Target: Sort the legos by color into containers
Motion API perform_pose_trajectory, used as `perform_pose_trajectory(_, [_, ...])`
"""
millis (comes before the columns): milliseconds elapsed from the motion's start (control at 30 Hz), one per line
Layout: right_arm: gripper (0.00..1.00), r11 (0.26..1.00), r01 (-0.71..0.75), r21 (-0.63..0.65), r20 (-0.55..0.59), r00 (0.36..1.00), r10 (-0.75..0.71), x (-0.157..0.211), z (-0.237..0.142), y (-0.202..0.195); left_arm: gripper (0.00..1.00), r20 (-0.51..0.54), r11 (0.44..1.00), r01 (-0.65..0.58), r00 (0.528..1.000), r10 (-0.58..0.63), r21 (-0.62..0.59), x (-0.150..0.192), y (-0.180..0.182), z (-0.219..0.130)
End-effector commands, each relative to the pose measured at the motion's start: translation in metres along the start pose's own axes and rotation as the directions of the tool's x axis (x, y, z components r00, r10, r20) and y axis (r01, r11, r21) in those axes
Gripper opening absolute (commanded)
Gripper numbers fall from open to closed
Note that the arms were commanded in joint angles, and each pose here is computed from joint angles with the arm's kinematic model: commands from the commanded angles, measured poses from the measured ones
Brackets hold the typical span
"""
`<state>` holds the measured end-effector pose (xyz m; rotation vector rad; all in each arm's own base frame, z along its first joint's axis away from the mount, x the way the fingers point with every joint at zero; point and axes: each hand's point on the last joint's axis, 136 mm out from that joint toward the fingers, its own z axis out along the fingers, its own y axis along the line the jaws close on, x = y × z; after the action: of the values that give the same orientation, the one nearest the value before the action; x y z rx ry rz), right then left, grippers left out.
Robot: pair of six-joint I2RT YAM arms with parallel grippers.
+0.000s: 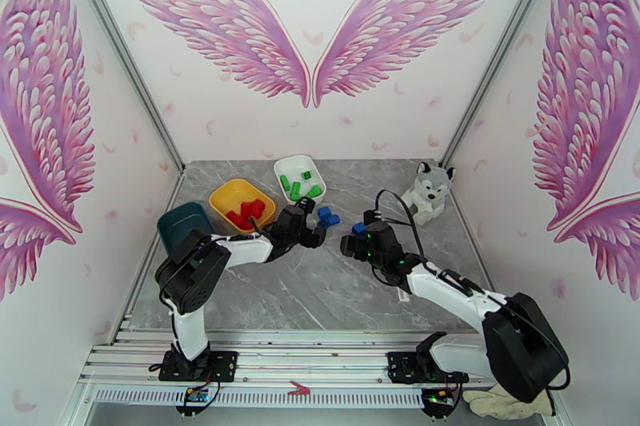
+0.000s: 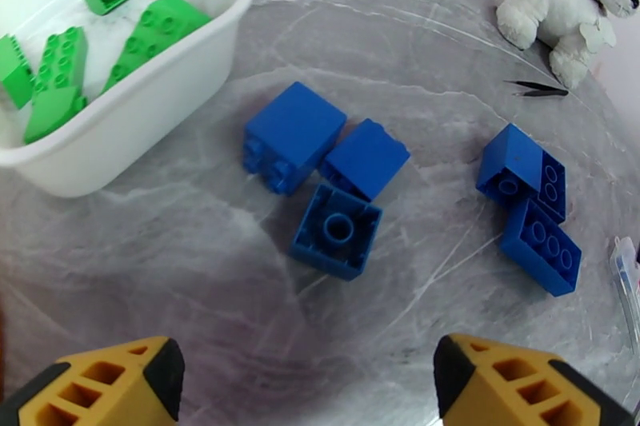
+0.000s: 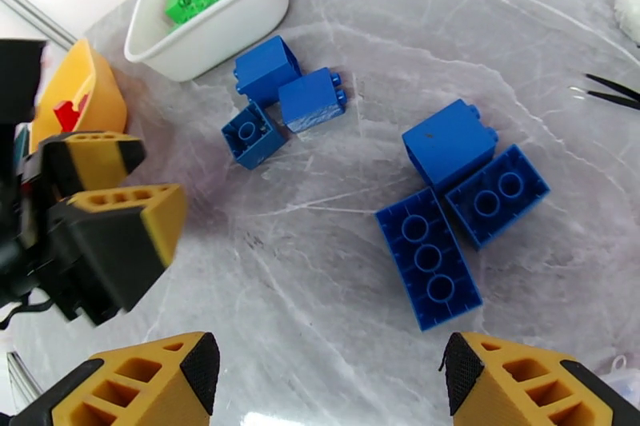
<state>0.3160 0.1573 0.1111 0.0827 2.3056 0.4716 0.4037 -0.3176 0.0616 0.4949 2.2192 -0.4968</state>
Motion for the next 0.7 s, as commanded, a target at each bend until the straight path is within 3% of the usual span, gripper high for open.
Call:
perform_pose_trajectory(0, [0.81,1.000,-0.031,0.003,-0.009,0.999,0.031,0.007,-0.014,-0.006,0.85,-0.034,0.999,-0.035,0.999,0.035,0.014,0.005,-0.006,0.014])
perform_pose_trajectory(333, [0.81,0.999,-0.028,-0.034,0.024,0.999,0.029,0.001,-0.034,-0.001,0.76,-0.120,0.988,-0.130,0.986,0.119,-0.087,0.018,-0.001,0.047])
perform_pose_trajectory(667, [0.81,0.999,-0.016,-0.041,0.022,1.000,0.017,0.002,-0.033,0.000,0.62,-0.141,0.972,-0.176,0.978,0.154,-0.159,0.007,0.001,0.070])
